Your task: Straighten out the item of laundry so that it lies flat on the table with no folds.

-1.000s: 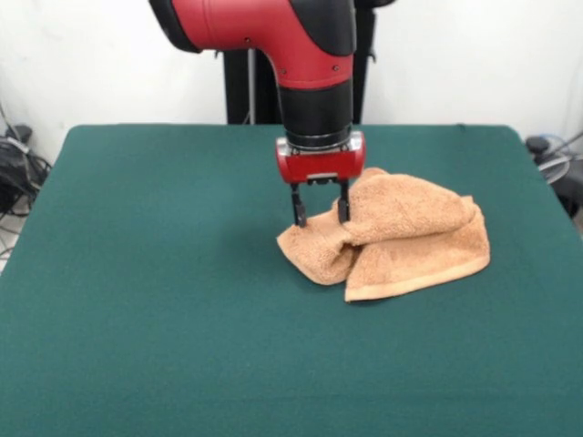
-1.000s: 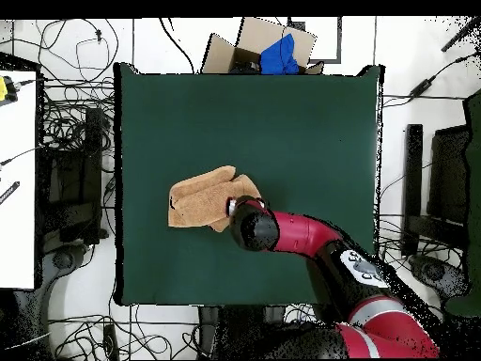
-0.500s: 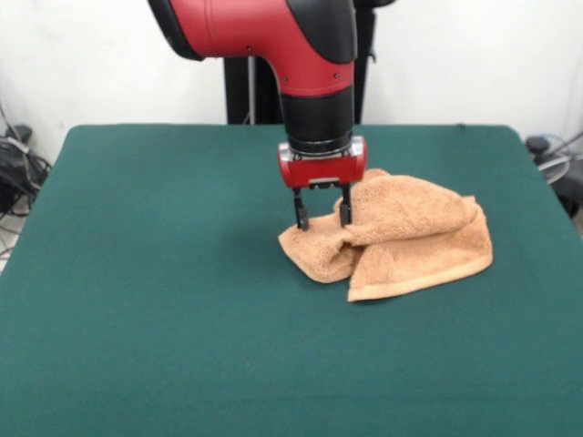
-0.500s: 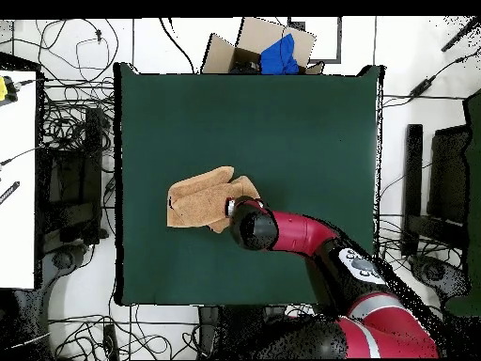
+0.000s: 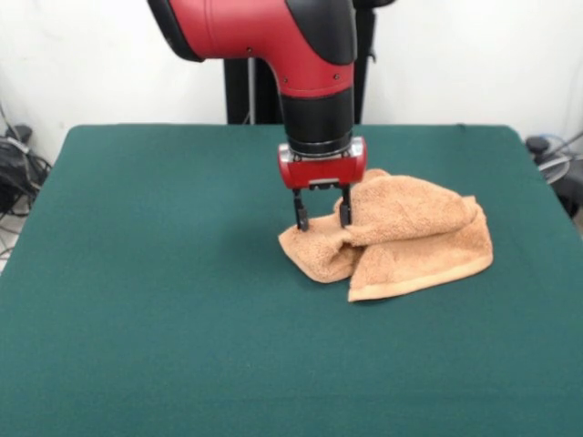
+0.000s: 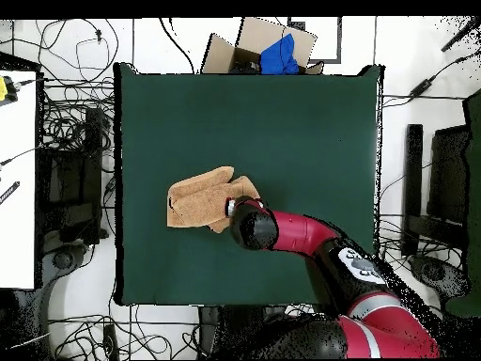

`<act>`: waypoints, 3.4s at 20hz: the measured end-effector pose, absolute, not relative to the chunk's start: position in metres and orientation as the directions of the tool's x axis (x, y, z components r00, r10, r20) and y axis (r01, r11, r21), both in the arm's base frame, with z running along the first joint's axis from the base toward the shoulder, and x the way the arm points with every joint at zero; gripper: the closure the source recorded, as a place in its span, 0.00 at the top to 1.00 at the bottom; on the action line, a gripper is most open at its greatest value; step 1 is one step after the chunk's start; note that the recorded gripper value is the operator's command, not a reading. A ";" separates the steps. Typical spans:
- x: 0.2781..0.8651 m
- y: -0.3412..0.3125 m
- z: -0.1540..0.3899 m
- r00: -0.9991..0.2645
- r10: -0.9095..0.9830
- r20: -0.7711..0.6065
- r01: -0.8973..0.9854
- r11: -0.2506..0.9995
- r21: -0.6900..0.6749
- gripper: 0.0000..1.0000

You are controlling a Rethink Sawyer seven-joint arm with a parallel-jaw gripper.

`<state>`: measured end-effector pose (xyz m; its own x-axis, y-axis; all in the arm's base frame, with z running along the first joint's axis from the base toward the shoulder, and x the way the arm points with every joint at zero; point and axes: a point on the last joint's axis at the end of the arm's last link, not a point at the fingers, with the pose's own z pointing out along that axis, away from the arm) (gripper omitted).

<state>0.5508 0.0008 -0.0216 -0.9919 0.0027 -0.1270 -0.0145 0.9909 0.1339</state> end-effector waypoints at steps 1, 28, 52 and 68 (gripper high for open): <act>0.551 0.001 -0.022 -0.992 0.003 -0.127 -0.015 0.991 0.134 1.00; 0.552 0.017 -0.023 -0.989 -0.023 -0.145 -0.042 0.990 0.133 0.00; 0.556 0.004 -0.018 -0.988 -0.005 -0.156 -0.025 0.992 0.127 0.00; 0.564 -0.067 0.043 -0.997 0.061 -0.041 0.056 0.991 0.123 0.00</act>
